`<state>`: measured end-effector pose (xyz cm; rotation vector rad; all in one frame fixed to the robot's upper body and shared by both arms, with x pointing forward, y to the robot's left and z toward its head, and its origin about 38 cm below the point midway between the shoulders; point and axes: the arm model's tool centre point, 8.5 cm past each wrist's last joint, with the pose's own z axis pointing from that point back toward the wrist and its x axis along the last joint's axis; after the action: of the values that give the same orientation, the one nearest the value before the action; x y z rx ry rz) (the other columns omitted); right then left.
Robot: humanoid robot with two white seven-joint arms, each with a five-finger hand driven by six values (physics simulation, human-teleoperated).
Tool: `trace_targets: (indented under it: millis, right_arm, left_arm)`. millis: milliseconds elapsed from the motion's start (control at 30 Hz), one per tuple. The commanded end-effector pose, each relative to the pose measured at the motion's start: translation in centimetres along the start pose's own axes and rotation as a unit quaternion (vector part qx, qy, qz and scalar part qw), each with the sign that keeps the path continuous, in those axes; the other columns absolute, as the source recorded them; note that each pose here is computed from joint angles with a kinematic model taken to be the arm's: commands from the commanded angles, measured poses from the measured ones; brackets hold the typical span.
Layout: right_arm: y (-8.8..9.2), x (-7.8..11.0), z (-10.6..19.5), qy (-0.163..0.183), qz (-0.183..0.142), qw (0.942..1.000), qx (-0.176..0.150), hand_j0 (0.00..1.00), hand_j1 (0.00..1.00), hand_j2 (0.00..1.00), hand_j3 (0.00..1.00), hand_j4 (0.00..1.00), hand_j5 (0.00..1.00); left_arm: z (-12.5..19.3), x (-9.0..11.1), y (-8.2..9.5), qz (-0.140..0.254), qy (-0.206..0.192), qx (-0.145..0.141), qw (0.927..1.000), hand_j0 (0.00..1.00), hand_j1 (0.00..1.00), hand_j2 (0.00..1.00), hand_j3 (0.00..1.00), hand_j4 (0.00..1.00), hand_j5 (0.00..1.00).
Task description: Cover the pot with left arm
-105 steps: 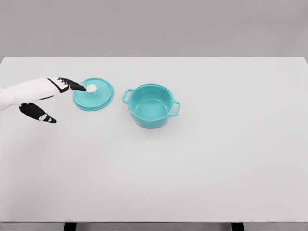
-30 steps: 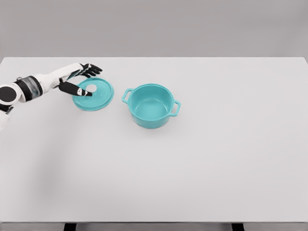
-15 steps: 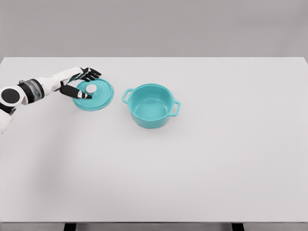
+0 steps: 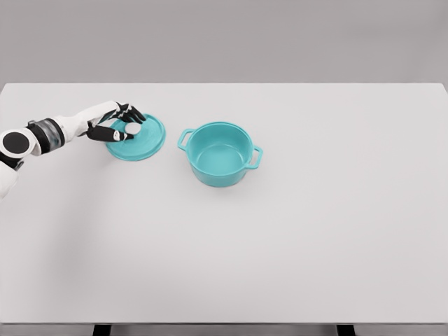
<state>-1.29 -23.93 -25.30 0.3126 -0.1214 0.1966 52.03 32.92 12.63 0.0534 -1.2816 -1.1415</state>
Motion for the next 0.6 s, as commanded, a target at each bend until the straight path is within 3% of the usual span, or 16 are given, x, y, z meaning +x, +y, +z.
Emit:
trace_targets:
  millis: [0,267,567]
  right_arm:
    - [0.0,0.0,0.0,0.0,0.0,1.0,0.0,1.0,1.0,1.0,1.0,1.0,1.0]
    - [0.0,0.0,0.0,-0.001,0.001,1.0,0.0,1.0,1.0,1.0,1.0,1.0,1.0]
    - [0.0,0.0,0.0,0.0,0.0,1.0,0.0,1.0,1.0,1.0,1.0,1.0,1.0]
  left_arm:
    - [0.0,-0.1,-0.2,-0.003,0.003,-0.004,1.0,0.52,0.52,0.52,0.52,0.52,0.52]
    - [-0.4,-0.3,-0.9,-0.009,0.008,-0.011,0.9999,0.5,0.5,0.5,0.5,0.5,0.5]
    - [-0.7,2.9,-1.3,-0.027,-0.043,-0.026,0.9984,0.48,0.48,0.48,0.48,0.48,0.48]
